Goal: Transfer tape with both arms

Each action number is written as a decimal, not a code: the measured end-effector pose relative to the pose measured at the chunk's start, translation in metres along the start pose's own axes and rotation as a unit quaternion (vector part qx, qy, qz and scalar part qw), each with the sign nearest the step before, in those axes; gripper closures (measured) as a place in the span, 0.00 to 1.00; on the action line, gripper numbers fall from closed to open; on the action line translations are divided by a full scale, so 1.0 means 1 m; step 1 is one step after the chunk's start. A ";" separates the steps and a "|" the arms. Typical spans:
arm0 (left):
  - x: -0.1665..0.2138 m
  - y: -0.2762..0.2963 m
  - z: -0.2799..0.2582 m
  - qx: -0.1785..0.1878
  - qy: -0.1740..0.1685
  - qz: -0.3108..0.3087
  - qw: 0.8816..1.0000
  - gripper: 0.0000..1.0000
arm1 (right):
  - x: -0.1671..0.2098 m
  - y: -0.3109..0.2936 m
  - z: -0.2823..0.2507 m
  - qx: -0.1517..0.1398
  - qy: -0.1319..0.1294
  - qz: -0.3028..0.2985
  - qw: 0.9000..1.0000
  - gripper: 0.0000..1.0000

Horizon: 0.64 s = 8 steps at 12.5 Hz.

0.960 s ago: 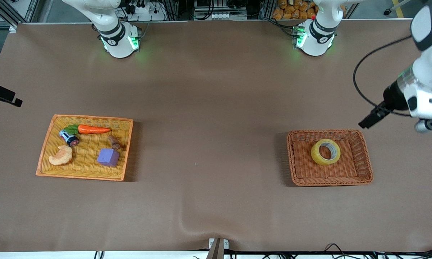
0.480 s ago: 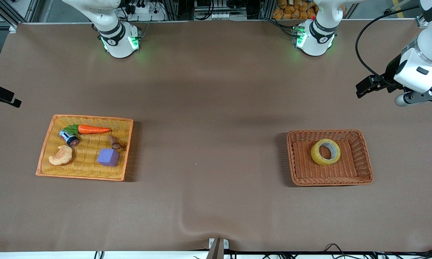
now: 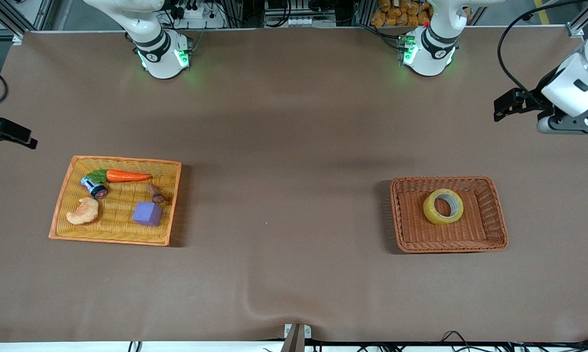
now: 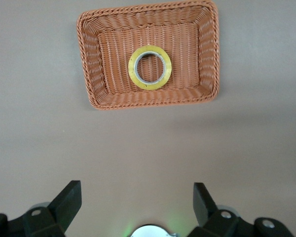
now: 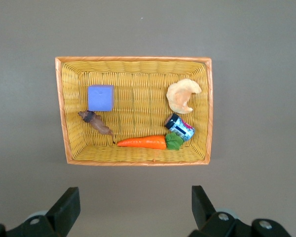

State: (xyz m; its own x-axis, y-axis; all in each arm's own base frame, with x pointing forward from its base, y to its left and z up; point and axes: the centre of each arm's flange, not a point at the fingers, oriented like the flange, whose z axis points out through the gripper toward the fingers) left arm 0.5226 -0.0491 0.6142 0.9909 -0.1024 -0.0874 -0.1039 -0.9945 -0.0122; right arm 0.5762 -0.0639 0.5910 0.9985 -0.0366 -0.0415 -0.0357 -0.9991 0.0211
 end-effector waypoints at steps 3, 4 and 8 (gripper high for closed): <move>-0.009 0.003 -0.018 0.000 0.013 0.013 1.000 0.00 | 0.006 -0.007 0.005 -0.004 0.006 -0.006 1.000 0.00; -0.010 0.005 -0.022 0.000 0.017 0.015 1.000 0.00 | 0.006 -0.004 0.005 -0.004 0.005 -0.004 1.000 0.00; -0.013 0.009 -0.029 0.000 0.022 0.023 0.999 0.00 | 0.007 -0.006 0.006 -0.002 0.004 -0.005 1.000 0.00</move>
State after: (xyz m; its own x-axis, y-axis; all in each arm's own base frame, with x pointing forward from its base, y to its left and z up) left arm 0.5113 -0.0574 0.6443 0.9878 -0.1492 -0.0447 -0.1498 -0.9887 -0.0096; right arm 0.5827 -0.0585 0.5843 0.9991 -0.0257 -0.0344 -0.0248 -0.9994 0.0252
